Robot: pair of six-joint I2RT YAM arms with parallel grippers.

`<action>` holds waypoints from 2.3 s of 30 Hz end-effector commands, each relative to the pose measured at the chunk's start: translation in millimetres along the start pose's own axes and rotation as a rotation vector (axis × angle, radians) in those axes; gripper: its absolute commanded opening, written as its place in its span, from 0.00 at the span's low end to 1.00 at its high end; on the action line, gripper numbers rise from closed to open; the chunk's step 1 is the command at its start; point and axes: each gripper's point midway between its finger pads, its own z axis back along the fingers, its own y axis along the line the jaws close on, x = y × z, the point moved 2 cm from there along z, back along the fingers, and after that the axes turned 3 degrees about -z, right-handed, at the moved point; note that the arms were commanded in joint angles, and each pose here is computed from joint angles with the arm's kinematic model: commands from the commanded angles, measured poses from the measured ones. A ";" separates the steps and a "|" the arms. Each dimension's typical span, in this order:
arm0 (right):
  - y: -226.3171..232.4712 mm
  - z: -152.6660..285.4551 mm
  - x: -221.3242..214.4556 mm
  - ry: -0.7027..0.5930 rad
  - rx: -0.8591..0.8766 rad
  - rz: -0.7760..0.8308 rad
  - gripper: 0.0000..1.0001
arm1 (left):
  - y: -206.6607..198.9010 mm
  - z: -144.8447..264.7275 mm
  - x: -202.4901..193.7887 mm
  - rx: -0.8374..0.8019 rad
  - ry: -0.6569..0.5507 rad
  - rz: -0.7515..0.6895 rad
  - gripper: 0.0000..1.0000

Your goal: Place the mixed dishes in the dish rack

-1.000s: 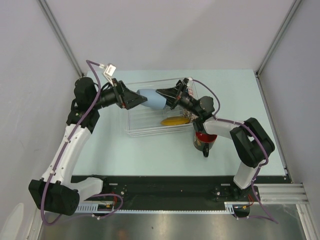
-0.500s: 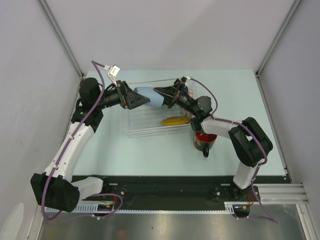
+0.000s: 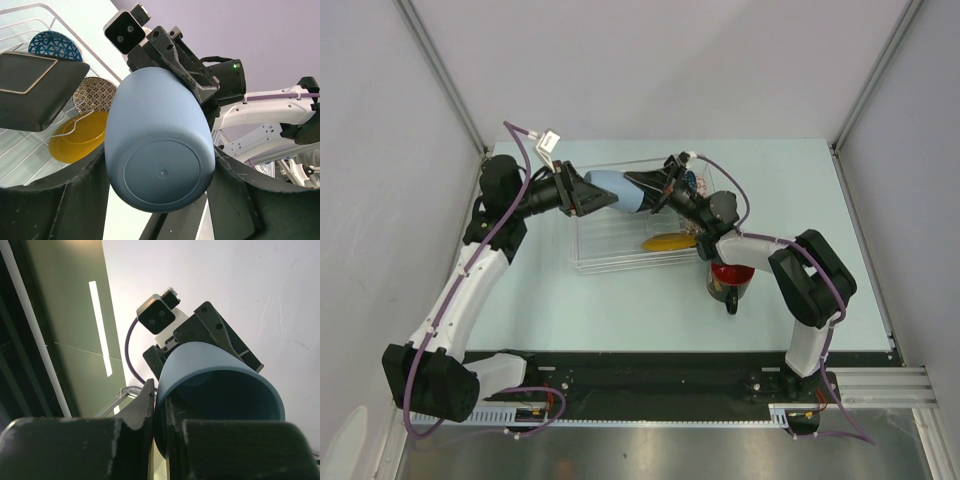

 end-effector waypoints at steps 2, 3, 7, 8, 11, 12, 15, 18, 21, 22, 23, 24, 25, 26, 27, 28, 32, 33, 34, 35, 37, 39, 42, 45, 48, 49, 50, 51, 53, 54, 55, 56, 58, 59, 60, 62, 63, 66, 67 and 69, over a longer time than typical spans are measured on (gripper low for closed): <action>25.1 -5.9 -40.8 0.137 0.164 0.037 0.00 | -30.4 0.7 0.5 -0.113 0.040 -0.064 0.08; 23.9 -5.3 -41.1 0.144 0.157 0.034 0.02 | -30.6 1.3 1.0 -0.111 0.040 -0.080 0.04; 21.7 -2.2 -37.1 0.160 0.120 0.039 0.12 | -31.1 6.1 3.7 -0.099 0.040 -0.090 0.00; 21.9 -1.5 -36.0 0.162 0.109 0.042 0.21 | -31.5 8.0 5.3 -0.095 0.037 -0.091 0.00; 23.6 5.0 -28.5 0.167 0.084 0.060 0.28 | -32.4 14.0 15.5 -0.080 0.027 -0.111 0.00; 26.4 8.4 -24.0 0.166 0.074 0.073 0.31 | -34.2 15.8 22.0 -0.076 0.018 -0.132 0.00; 25.0 14.1 -16.9 0.163 0.042 0.084 0.37 | -35.3 24.6 34.5 -0.055 -0.004 -0.145 0.00; 21.1 20.9 -11.7 0.167 0.002 0.083 0.41 | -25.5 37.7 51.3 0.008 -0.043 -0.162 0.00; 25.0 33.7 4.0 0.144 -0.028 0.104 0.54 | -11.2 51.6 65.7 0.086 -0.071 -0.185 0.00; 30.2 39.6 9.9 0.131 -0.035 0.121 0.55 | -5.6 51.4 68.5 0.114 -0.076 -0.188 0.00; 31.2 42.8 10.5 0.138 -0.051 0.135 0.57 | 6.7 58.8 74.4 0.171 -0.092 -0.220 0.00; 30.4 45.7 15.3 0.123 -0.074 0.132 0.58 | 10.6 61.8 76.1 0.208 -0.087 -0.226 0.00; 35.2 47.5 12.9 0.127 -0.077 0.156 0.58 | 25.2 63.6 80.4 0.294 -0.102 -0.238 0.00; 37.1 51.0 15.6 0.124 -0.089 0.163 0.58 | 33.9 65.2 81.4 0.339 -0.102 -0.267 0.00; 38.5 52.4 17.3 0.119 -0.095 0.164 0.57 | 42.7 64.2 77.4 0.394 -0.090 -0.265 0.00; 41.1 53.6 15.6 0.121 -0.093 0.172 0.57 | 55.5 67.2 77.7 0.458 -0.083 -0.271 0.00; 60.5 60.9 8.0 0.128 -0.093 0.258 0.55 | 104.9 55.8 57.1 0.708 0.037 -0.347 0.00; 60.3 61.4 9.3 0.115 -0.117 0.260 0.55 | 108.5 46.6 47.6 0.725 0.065 -0.368 0.00; 61.2 62.2 7.9 0.114 -0.133 0.282 0.55 | 115.3 44.8 44.2 0.764 0.079 -0.384 0.00; 69.4 63.7 -1.8 0.132 -0.131 0.369 0.55 | 129.0 43.5 40.6 0.829 0.104 -0.401 0.00; 67.0 67.0 -2.0 0.113 -0.193 0.394 0.56 | 136.9 32.8 36.5 0.854 0.124 -0.413 0.00; 68.1 74.8 -6.2 0.091 -0.261 0.483 0.57 | 150.3 23.0 37.5 0.891 0.140 -0.417 0.00; 67.1 90.5 -6.8 0.041 -0.360 0.588 0.59 | 168.9 13.5 39.2 0.955 0.155 -0.420 0.00; 62.6 106.6 -7.4 -0.008 -0.453 0.656 0.60 | 183.5 4.0 34.6 0.975 0.204 -0.438 0.01; 60.4 117.9 -8.6 -0.047 -0.512 0.677 0.59 | 190.8 -4.5 25.3 0.959 0.234 -0.414 0.00; 59.2 119.8 -7.8 -0.055 -0.524 0.695 0.59 | 196.4 -8.5 19.9 0.956 0.247 -0.402 0.00; 57.9 122.0 -7.0 -0.062 -0.539 0.693 0.59 | 199.8 -10.9 16.3 0.952 0.253 -0.402 0.00; 57.4 122.8 -7.5 -0.064 -0.543 0.697 0.59 | 203.2 -14.5 11.8 0.945 0.263 -0.398 0.00; 57.8 123.5 -6.5 -0.069 -0.545 0.700 0.58 | 212.0 -20.4 3.3 0.934 0.285 -0.386 0.00; 57.8 123.2 -7.1 -0.066 -0.543 0.700 0.58 | 214.8 -23.7 -1.0 0.933 0.286 -0.360 0.00; 57.6 123.0 -6.8 -0.066 -0.543 0.699 0.58 | 217.0 -25.3 -2.7 0.931 0.292 -0.356 0.00; 57.7 123.2 -7.4 -0.064 -0.543 0.700 0.57 | 223.8 -28.8 -6.2 0.934 0.299 -0.353 0.00; 57.2 124.8 -7.4 -0.069 -0.551 0.696 0.57 | 229.3 -31.7 -8.5 0.934 0.305 -0.357 0.00; 56.8 125.1 -7.5 -0.070 -0.554 0.699 0.57 | 234.6 -34.9 -11.9 0.932 0.317 -0.353 0.00; 56.3 125.8 -6.7 -0.073 -0.558 0.699 0.57 | 237.3 -36.2 -13.8 0.931 0.326 -0.352 0.00; 55.3 127.2 -6.7 -0.075 -0.566 0.698 0.57 | 243.4 -39.7 -20.3 0.925 0.346 -0.343 0.00; 55.5 127.3 -6.8 -0.077 -0.566 0.698 0.57 | 245.6 -40.4 -22.3 0.926 0.351 -0.341 0.00; 55.0 127.9 -5.2 -0.081 -0.570 0.694 0.57 | 252.4 -43.5 -29.3 0.925 0.369 -0.337 0.00; 54.6 127.7 -5.8 -0.077 -0.569 0.695 0.57 | 255.0 -44.0 -32.2 0.926 0.376 -0.334 0.00; 54.3 128.4 -4.3 -0.082 -0.573 0.694 0.57 | 259.5 -43.9 -38.0 0.931 0.388 -0.331 0.00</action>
